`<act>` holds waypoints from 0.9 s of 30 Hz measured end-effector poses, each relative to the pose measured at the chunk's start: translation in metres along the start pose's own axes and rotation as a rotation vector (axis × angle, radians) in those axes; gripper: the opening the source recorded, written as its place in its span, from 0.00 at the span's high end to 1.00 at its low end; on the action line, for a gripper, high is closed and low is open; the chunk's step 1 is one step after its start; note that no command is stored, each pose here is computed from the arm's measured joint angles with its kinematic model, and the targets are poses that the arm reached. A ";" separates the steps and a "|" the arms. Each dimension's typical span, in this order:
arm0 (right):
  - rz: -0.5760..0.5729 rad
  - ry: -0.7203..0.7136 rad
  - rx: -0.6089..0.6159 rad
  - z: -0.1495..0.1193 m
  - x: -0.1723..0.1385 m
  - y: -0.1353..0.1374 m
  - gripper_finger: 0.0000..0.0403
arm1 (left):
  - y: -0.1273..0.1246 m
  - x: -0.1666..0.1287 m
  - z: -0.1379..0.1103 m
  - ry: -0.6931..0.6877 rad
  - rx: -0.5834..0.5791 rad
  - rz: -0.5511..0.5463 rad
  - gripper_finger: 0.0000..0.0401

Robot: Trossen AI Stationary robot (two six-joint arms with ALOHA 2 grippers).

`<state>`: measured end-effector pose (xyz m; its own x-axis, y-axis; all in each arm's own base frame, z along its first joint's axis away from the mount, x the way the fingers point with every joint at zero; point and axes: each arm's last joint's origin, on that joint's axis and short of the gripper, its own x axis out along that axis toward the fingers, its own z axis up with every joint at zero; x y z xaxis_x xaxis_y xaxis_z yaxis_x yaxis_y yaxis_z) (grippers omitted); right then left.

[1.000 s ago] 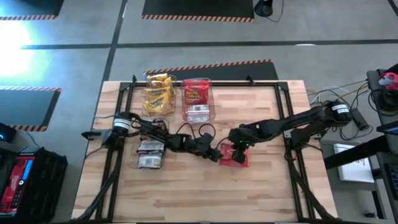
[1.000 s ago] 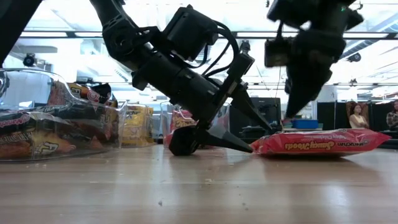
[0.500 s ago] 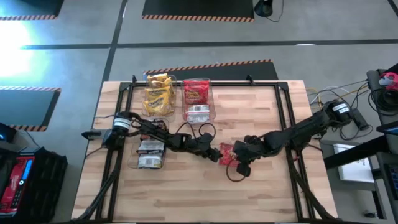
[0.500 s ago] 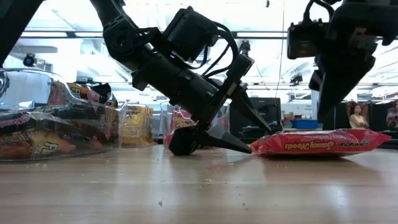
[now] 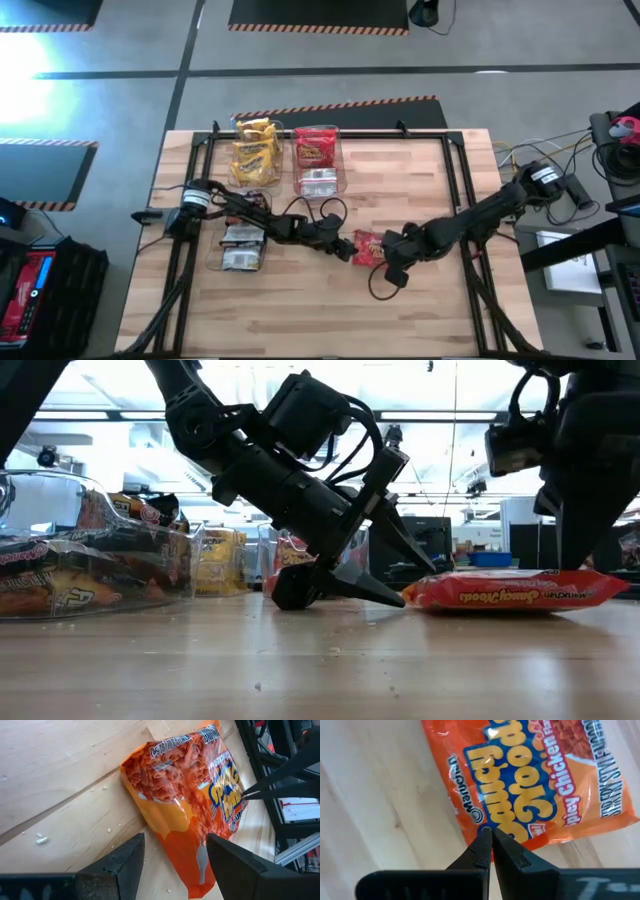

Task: Sort Maruchan noodles
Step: Put the orange noodle pack into the top right transparent bin

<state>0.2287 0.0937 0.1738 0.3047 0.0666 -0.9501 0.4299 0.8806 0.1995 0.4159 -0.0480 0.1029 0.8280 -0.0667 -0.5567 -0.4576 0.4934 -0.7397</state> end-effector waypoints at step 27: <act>-0.135 0.080 -0.051 -0.004 0.041 -0.003 0.98 | -0.009 0.005 0.008 -0.082 0.178 -0.063 0.51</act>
<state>0.2362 0.0958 0.1327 0.1779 -0.0189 -0.9839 0.4183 0.9065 0.0582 0.4270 -0.0463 0.1096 0.8800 -0.0350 -0.4738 -0.3459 0.6364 -0.6894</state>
